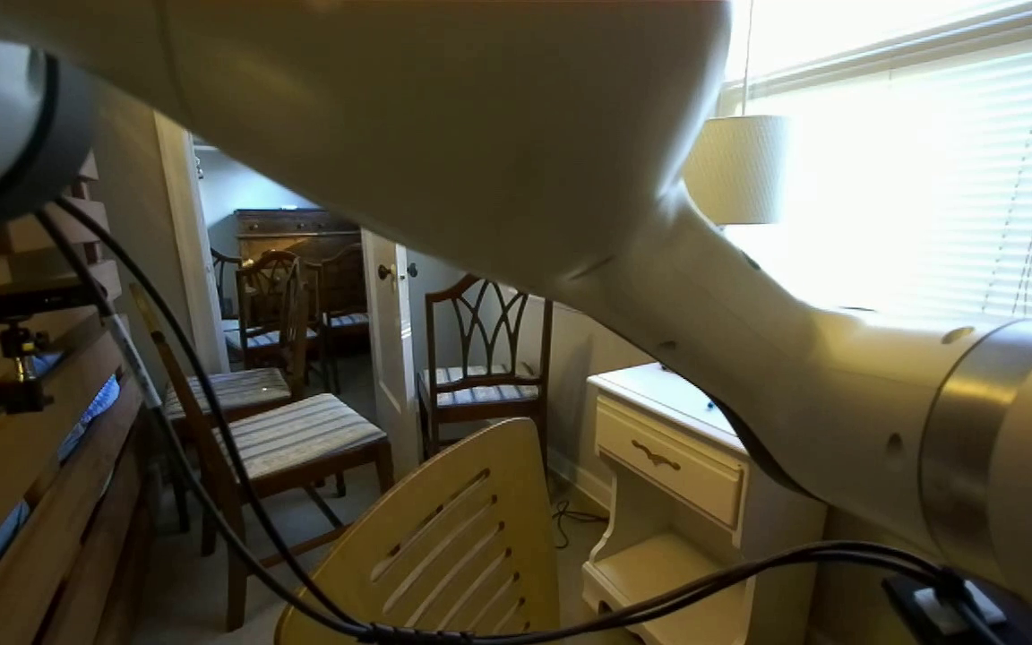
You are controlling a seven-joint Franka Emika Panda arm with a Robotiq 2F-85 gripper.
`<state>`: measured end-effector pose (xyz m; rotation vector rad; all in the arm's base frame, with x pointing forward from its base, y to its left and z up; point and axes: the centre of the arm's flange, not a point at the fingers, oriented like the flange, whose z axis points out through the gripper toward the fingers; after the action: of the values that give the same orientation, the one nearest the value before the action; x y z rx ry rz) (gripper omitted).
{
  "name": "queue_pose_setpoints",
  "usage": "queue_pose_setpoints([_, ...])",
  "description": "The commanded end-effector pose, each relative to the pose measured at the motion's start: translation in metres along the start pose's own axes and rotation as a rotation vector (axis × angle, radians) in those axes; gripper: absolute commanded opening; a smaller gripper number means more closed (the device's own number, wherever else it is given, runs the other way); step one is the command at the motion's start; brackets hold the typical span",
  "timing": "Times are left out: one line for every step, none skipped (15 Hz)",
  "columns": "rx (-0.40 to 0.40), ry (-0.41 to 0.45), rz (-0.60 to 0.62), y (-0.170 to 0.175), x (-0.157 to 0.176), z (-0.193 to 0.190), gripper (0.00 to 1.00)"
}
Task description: Put the grey remote control on the chair.
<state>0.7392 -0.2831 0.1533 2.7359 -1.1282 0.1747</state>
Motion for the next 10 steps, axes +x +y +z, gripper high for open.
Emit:
queue_pose_setpoints([0.025,0.034,-0.037,-0.020,0.000,-0.008,0.36])
queue_pose_setpoints([0.033,0.052,-0.071,-0.033,-0.001,-0.016,0.36])
queue_pose_setpoints([0.045,0.069,-0.105,-0.046,-0.003,-0.023,0.36])
queue_pose_setpoints([0.048,0.091,-0.145,-0.062,-0.006,-0.031,0.36])
queue_pose_setpoints([0.062,0.113,-0.191,-0.079,-0.010,-0.041,0.36])
queue_pose_setpoints([0.074,0.129,-0.229,-0.094,-0.013,-0.049,0.36])
queue_pose_setpoints([0.086,0.141,-0.261,-0.108,-0.018,-0.056,0.36])
queue_pose_setpoints([0.097,0.148,-0.289,-0.120,-0.022,-0.062,0.36])
queue_pose_setpoints([0.105,0.152,-0.313,-0.129,-0.026,-0.066,0.36])
queue_pose_setpoints([0.115,0.159,-0.342,-0.138,-0.030,-0.071,0.36])
